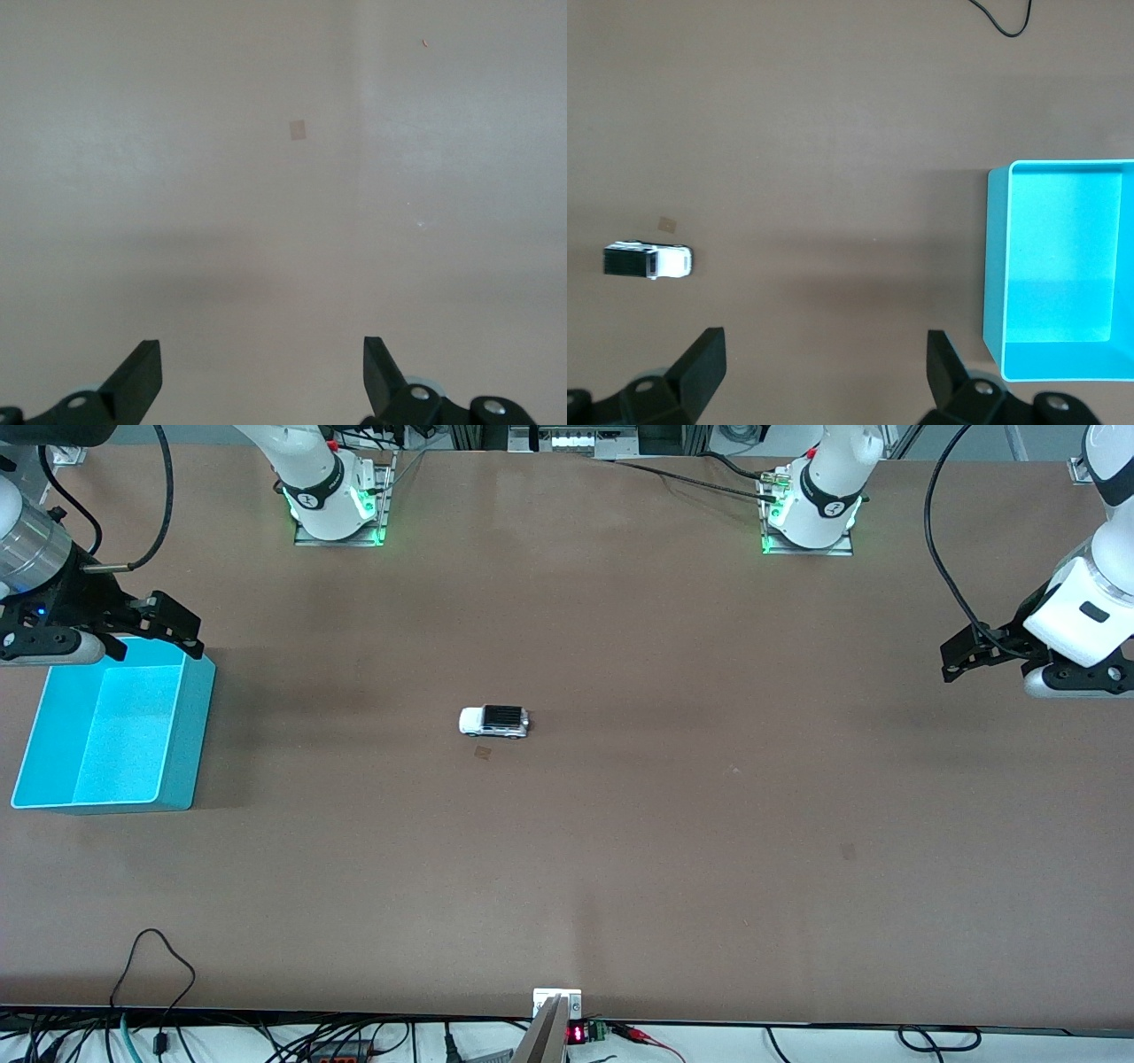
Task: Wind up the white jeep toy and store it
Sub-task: 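Reach the right gripper toward the rolled jeep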
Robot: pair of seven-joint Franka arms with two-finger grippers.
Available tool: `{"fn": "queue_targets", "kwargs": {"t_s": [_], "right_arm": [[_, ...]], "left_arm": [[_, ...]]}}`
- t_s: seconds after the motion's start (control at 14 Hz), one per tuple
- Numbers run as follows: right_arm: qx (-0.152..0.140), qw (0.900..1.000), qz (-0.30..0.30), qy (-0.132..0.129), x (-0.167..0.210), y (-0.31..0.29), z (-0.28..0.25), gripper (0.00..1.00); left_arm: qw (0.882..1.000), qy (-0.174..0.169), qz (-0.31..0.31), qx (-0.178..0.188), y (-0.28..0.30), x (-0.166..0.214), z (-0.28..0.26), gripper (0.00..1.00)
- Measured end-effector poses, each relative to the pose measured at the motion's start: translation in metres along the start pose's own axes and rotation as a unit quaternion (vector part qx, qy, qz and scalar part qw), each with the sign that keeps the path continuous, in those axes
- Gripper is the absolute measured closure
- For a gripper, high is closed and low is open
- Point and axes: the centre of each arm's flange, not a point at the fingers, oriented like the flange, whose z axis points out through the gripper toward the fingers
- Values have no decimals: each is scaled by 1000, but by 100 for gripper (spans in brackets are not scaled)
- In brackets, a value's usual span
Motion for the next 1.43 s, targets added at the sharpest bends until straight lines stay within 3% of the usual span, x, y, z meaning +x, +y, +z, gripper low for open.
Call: {"fn": "queue_targets", "kwargs": {"t_s": [0.36,0.57,0.71,1.0,1.21,1.43], "right_arm": [[0,1000,-9,-7,3,-4,8,0],[3,997,-64,-35,13,-23,40,0],[8,989,-134,-61,21,-46,71,0],[17,960,-260,-105,24,-104,126,0],[53,954,-263,-134,30,-123,167,0],[80,951,-261,-142,45,-120,191,0]], "left_arm": [[1000,-7,8,0,9,-3,-1,0],[1000,-16,8,1,9,-6,-1,0],[1000,-13,8,1,8,-5,-5,0],[1000,-12,8,1,9,-6,-7,0],[1000,-15,8,1,9,-6,-7,0],[1000,-17,8,1,9,-7,-7,0]]}}
